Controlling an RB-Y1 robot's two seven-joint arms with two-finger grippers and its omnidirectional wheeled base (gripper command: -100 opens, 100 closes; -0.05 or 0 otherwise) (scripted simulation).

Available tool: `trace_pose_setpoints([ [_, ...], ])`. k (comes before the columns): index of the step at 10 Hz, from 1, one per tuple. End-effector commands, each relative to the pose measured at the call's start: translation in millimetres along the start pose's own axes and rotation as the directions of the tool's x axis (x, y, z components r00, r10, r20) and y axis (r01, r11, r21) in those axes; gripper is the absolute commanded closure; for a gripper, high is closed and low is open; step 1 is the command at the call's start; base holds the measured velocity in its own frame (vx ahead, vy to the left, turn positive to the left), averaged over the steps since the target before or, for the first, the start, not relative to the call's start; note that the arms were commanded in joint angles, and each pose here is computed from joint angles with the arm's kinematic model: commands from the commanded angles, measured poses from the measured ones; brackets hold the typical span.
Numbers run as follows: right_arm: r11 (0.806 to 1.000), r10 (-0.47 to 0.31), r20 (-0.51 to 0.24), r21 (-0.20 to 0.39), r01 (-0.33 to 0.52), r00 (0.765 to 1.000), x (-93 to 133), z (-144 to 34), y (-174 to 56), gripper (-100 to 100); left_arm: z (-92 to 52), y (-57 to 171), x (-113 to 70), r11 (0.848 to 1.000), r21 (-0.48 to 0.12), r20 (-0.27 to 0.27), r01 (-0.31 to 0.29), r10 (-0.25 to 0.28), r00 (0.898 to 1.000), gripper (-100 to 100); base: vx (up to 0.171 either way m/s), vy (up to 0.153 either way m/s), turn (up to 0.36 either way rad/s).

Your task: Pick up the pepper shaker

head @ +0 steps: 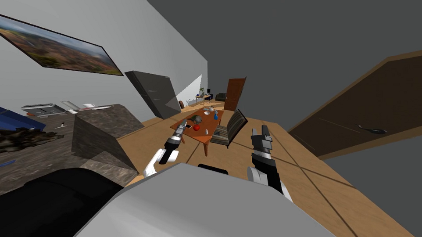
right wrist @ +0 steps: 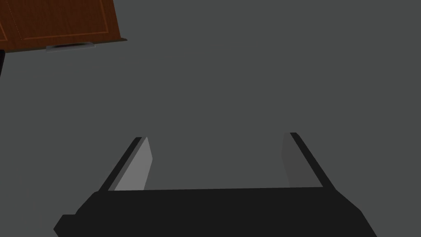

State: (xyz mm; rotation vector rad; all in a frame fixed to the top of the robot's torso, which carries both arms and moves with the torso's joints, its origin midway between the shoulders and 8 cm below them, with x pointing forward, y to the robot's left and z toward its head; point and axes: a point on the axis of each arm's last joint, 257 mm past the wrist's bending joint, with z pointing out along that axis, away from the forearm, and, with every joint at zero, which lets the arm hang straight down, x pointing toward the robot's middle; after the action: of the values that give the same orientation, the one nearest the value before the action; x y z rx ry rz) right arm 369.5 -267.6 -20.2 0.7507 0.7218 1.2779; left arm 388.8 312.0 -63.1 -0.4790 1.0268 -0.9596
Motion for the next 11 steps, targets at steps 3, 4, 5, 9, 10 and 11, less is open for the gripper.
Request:
trace_pose_setpoints([
  [3,1.000,0.000,0.000,0.000,0.000,1.000,0,0.0,0,0,-3.8,33,9.2,0.997,-0.060,-0.042,-0.044,0.041,0.998,-100,0.012,-0.077,0.021],
  [4,1.000,0.000,0.000,0.000,0.000,1.000,0,0.0,0,0,-3.4,44,13.6,0.994,-0.077,-0.067,-0.076,0.071,0.995,-100,0.009,-0.085,0.022],
  [5,1.000,0.000,0.000,0.000,0.000,1.000,0,0.0,0,0,-7.4,53,16.1,0.993,-0.097,-0.073,-0.072,0.065,0.995,-100,0.020,-0.076,0.016],
  [9,1.000,0.000,0.000,0.000,0.000,1.000,0,0.0,0,0,-17.6,96,30.9,0.976,-0.174,-0.143,-0.130,0.106,0.984,-100,0.022,-0.088,0.013],
  [10,1.000,0.000,0.000,0.000,0.000,1.000,0,0.0,0,0,-18.2,108,35.6,0.968,-0.188,-0.175,-0.164,0.131,0.976,-100,0.028,-0.080,0.004],
  [11,1.000,0.000,0.000,0.000,0.000,1.000,0,0.0,0,0,-24.3,118,38.4,0.964,-0.212,-0.183,-0.160,0.122,0.976,-100,0.028,-0.076,0.005],
])
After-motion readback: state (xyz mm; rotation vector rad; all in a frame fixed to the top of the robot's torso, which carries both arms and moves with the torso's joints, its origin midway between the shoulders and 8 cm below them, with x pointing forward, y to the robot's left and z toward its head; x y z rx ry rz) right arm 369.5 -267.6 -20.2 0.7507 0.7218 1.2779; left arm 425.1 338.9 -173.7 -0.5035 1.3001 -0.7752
